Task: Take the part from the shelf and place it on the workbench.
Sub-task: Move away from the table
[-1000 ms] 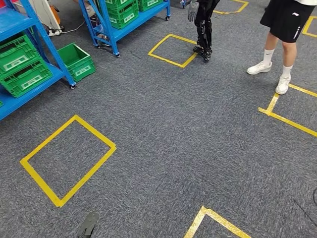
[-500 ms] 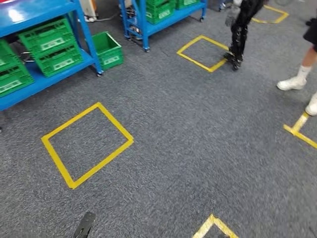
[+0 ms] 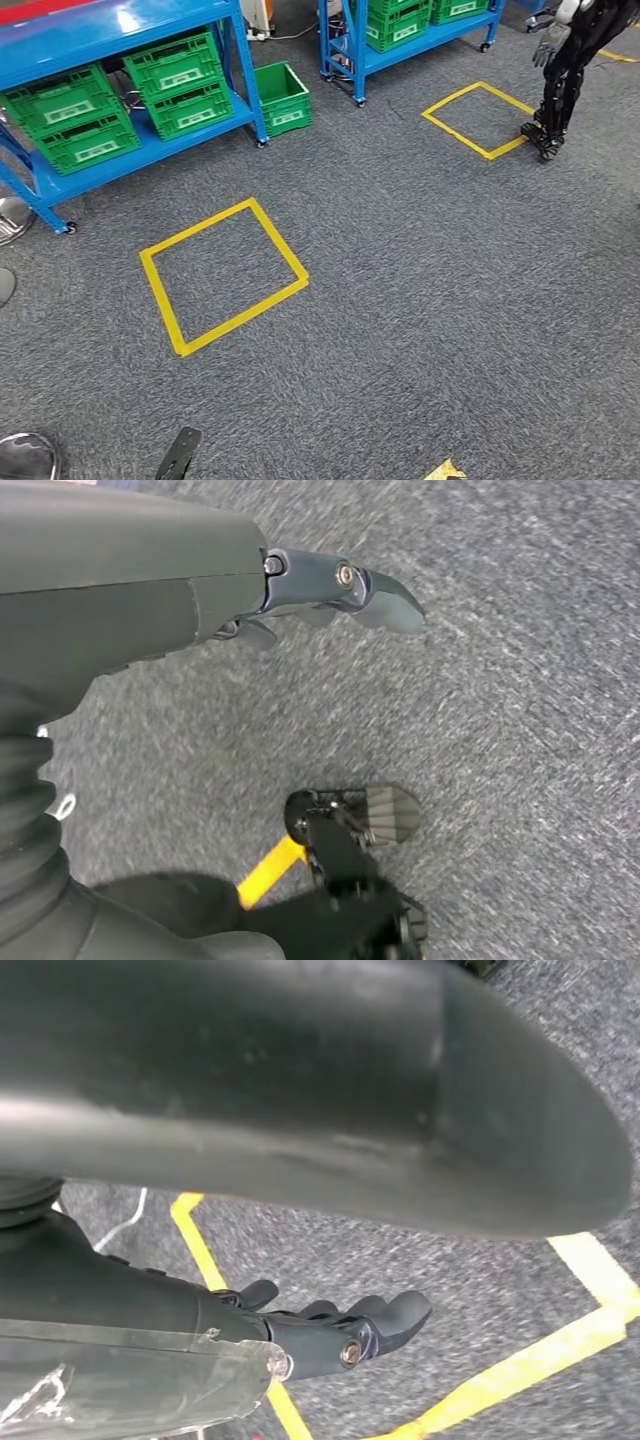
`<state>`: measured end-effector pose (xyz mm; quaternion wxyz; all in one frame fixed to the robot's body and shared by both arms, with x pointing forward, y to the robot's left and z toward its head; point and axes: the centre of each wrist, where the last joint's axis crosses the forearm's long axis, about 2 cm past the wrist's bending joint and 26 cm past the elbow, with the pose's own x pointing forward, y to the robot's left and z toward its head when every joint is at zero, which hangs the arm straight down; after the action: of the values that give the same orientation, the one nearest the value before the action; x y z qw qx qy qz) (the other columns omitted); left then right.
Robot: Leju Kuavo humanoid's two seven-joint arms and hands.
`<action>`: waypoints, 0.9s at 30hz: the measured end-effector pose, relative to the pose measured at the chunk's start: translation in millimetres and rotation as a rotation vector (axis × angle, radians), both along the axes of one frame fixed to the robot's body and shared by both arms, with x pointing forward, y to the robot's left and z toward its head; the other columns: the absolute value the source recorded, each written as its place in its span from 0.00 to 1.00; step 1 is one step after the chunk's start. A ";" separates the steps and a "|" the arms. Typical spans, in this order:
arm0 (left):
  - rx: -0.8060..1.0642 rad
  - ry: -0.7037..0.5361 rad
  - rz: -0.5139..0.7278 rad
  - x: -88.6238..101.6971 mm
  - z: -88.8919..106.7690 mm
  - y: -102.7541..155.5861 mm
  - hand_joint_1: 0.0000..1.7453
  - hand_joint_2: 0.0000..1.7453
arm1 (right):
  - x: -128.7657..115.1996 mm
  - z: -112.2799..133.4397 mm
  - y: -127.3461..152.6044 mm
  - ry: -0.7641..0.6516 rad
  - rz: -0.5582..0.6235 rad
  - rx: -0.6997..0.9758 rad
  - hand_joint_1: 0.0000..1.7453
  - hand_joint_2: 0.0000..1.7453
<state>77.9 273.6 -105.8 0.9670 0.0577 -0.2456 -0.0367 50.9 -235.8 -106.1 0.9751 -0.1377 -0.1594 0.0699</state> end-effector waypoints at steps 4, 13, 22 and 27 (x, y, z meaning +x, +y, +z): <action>-0.004 -0.003 -0.003 1.8 0.4 -2.6 0.00 1.00 | -2.6 -0.4 -0.5 0.004 -0.007 -0.001 0.00 0.00; -0.006 -0.006 -0.003 3.1 0.7 -3.6 0.00 1.00 | 0.4 0.0 -0.6 -0.004 -0.010 -0.002 0.00 0.00; -0.008 -0.007 -0.003 4.4 1.0 -4.8 0.00 1.00 | -3.2 -0.5 -0.7 0.006 -0.015 -0.002 0.00 0.00; -0.008 -0.005 -0.003 3.2 0.8 -4.7 0.00 1.00 | -2.2 -0.3 -0.8 0.006 -0.015 -0.003 0.00 0.00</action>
<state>81.2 268.9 -105.0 0.9665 0.0537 -0.2481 -0.0370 48.7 -236.7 -106.4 0.9758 -0.1399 -0.1555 0.0635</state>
